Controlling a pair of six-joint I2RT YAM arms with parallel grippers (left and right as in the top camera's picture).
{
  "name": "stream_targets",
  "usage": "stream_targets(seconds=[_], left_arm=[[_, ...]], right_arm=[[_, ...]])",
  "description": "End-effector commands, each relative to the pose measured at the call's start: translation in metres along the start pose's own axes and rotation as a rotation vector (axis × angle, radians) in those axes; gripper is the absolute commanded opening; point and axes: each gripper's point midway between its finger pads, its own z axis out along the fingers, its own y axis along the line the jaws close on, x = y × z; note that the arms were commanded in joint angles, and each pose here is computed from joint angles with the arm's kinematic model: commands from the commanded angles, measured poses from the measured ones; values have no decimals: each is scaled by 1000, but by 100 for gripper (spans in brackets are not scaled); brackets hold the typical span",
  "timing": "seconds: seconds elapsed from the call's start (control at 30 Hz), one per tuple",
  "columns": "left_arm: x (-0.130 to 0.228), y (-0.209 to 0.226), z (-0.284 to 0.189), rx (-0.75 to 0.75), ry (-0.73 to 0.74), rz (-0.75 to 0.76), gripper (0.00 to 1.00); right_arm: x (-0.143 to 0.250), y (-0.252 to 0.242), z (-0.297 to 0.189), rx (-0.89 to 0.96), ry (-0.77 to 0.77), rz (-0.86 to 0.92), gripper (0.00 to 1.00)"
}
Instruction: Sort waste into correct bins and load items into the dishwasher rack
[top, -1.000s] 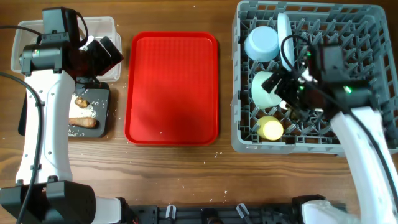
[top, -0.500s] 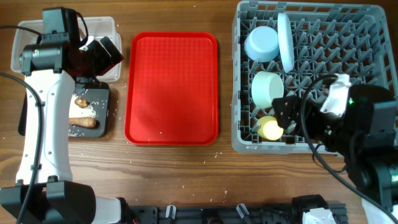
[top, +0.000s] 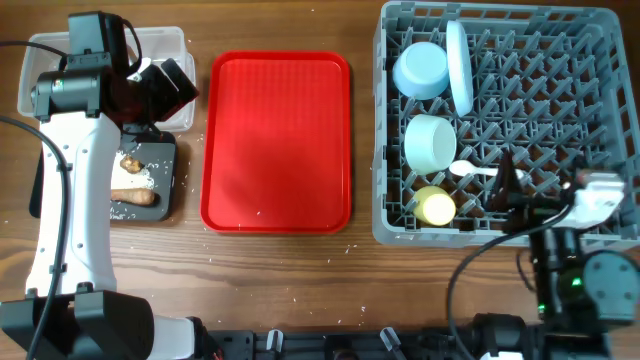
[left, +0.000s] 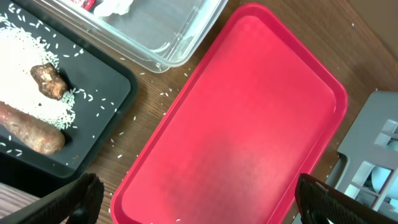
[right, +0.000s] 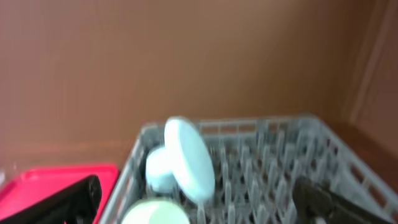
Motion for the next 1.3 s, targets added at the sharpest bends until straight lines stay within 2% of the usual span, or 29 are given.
stream_targets(seconds=[0.0,0.23,0.37,0.5,1.17,1.27], left_arm=[[-1,0,0,3,1,-5,100],[-1,0,0,3,1,-5,100],[-1,0,0,3,1,-5,100],[-1,0,0,2,1,-5,100],[-1,0,0,2,2,-5,100],[-3,15,-1,-55,-23,17,100]], right_arm=[[36,18,1,-124,-67,-27,100],[89,19,5,-156,-182,62,100],[99,23,6,-166,-148,58,100],[130,28,9,-184,-17,72,100],[129,28,9,-183,-23,71,100],[129,28,9,-183,-23,71,100]])
